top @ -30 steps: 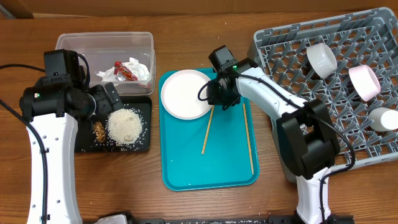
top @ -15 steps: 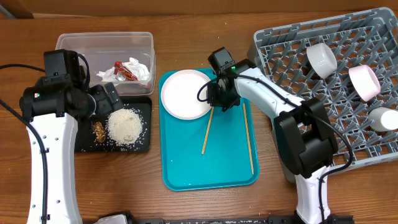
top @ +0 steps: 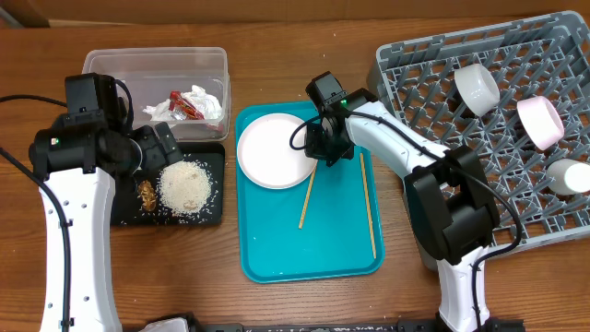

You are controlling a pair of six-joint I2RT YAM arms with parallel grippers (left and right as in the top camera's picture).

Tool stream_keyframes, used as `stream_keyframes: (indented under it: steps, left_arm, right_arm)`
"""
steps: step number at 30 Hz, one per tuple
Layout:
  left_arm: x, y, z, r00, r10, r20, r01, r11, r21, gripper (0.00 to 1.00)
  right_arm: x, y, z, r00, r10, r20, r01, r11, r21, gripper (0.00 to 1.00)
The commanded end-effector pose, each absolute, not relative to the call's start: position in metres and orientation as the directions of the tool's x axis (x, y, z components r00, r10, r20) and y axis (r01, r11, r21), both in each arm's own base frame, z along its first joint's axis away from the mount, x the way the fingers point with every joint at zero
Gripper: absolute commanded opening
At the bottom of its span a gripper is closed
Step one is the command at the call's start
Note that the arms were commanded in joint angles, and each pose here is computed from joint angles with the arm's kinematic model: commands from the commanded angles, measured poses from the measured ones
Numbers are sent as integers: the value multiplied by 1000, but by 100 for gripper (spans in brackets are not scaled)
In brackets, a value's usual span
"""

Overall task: Sort waste into correct bins and load items into the dishwasher
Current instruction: 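Grasp the white plate edge on the teal tray with the right gripper, then lift the plate into the dish rack and release it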

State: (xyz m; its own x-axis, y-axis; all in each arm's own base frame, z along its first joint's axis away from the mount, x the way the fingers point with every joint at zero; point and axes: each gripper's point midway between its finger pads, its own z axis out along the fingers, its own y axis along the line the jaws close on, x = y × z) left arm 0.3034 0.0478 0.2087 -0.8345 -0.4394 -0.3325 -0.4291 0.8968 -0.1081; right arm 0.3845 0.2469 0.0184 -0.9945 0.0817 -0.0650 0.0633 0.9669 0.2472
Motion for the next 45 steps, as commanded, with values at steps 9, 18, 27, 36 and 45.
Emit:
stream_keyframes:
  steps: [9,18,27,36,45]
  left_arm:
    - [304,50,215,-824,-442,-355,-435,894,-106,100]
    - [304,50,215,-824,-442,-355,-435,894,-106,100]
    - [304,50,215,-824,-442,-355,-435,894,-106,100]
    - [304,50,215,-824,-442,-355,-435,894,-106,100]
    - [304,50,215,-824,-442,-355,-434,895,-106,100]
  right_arm:
    - [400,244,39,-988,126,-95,96,958,270,4]
    - [457,186,160,-917,91,-388,14,980,197,4]
    - [499,33,286,-704,-65,-707,203,936,-288,4]
    - [485,-44,303,-745,-136,-653,366,736,-570,4]
    - [467,-63,249,-791,-35,-610,431,675,-599,4]
